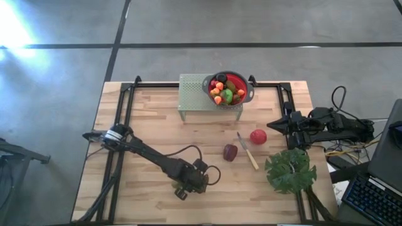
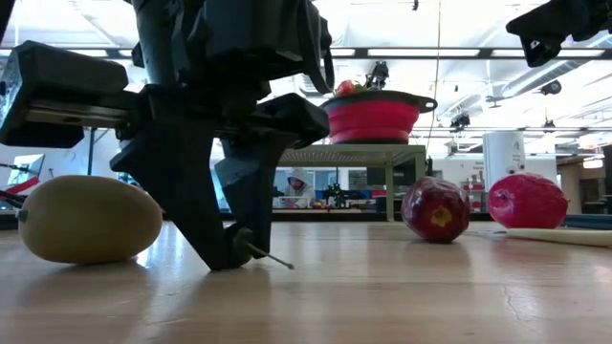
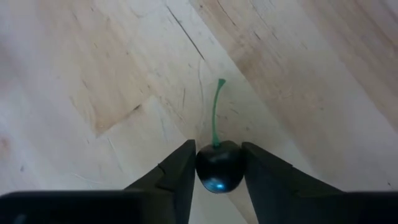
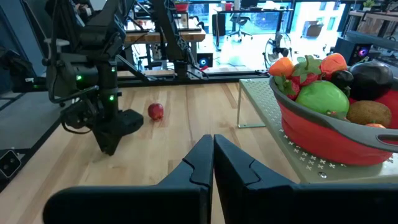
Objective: Pick & Place Fruit
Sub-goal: Put the black cherry into the black strainer bowl on the shelf
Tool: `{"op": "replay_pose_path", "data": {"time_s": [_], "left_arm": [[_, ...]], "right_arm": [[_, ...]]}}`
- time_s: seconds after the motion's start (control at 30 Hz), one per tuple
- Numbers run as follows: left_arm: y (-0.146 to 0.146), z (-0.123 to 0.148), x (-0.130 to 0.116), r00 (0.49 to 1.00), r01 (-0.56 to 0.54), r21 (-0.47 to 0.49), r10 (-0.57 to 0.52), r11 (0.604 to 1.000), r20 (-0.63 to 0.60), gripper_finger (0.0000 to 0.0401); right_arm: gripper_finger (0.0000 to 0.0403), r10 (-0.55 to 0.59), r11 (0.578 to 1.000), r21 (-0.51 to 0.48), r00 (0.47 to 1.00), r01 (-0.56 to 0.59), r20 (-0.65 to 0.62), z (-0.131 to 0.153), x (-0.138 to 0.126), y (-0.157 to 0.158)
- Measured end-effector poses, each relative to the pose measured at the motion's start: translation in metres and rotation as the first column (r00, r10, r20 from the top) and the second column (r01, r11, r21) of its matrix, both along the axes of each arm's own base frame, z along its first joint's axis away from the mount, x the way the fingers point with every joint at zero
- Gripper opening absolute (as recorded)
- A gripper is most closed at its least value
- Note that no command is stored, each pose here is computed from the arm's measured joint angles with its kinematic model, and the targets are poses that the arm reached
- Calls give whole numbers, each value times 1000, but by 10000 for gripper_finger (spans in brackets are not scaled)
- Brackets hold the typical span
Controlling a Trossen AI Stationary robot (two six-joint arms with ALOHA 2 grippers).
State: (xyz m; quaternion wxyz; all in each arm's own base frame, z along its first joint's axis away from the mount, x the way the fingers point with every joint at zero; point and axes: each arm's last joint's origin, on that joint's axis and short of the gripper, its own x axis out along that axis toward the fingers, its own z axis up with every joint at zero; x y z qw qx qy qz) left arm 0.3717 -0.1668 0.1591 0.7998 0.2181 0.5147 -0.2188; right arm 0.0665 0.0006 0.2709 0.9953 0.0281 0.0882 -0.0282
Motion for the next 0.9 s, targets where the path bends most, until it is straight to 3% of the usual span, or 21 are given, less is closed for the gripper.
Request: {"op": "replay_pose_path", "data": {"time_s": [0.2, 0.53, 0.9], "left_arm": [[0, 0, 0, 1000, -21, -9, 21, 1000, 0, 113], [0, 3, 1, 993, -116, -54, 116, 992, 2, 122], [23, 43, 35, 967, -188, -131, 206, 973, 147, 123]], "right_arm": [[8, 0, 1000, 0, 1000, 0, 0, 0, 0, 0], [8, 0, 1000, 0, 1000, 0, 0, 0, 0, 0], [8, 0, 1000, 0, 1000, 0, 0, 0, 0, 0]]}}
